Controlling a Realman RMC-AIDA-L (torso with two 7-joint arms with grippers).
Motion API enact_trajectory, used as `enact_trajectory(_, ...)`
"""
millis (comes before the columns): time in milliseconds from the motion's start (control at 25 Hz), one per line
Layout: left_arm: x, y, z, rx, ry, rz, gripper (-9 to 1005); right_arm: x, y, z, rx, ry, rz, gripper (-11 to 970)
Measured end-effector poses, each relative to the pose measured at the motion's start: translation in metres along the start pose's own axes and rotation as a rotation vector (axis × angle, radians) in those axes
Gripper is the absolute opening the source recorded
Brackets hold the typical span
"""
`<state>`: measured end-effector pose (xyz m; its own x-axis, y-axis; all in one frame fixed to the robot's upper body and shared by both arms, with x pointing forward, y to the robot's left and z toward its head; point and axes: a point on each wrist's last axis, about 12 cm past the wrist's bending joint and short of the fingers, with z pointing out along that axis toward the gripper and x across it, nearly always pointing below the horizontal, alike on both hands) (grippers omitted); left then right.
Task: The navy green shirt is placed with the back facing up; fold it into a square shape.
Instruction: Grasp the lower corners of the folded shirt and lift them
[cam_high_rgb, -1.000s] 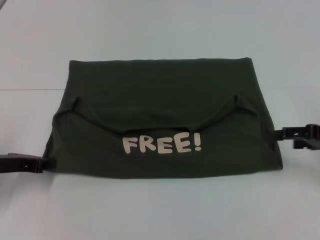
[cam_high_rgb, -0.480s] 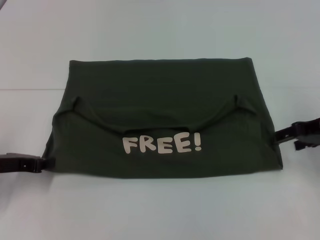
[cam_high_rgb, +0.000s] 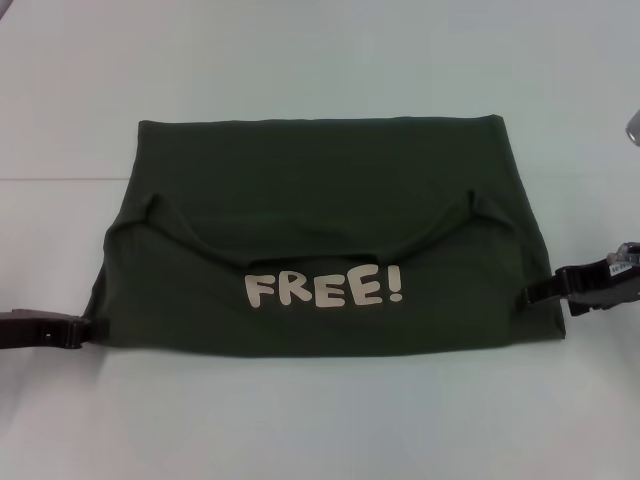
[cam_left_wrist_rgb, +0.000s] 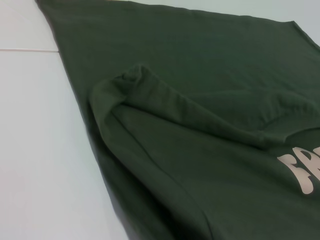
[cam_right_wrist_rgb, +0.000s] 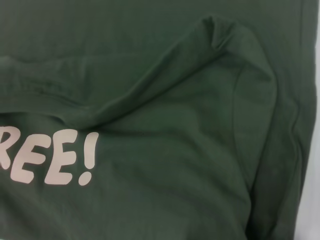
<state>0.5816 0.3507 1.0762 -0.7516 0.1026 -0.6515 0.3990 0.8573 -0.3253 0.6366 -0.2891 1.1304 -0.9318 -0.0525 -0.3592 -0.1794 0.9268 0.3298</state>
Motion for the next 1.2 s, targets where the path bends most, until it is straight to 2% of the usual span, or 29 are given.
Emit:
enact_trajectory(280, 0.000, -0.001, 0.001, 0.002, 0.000, 0.000, 33, 0.006, 0.005, 0.009, -0.033, -0.008, 0.014, 883)
enact_trajectory(1200, 0.001, -0.001, 0.001, 0.004, 0.001, -0.001, 33, 0.012, 0.004, 0.018, -0.077, -0.048, 0.015, 884)
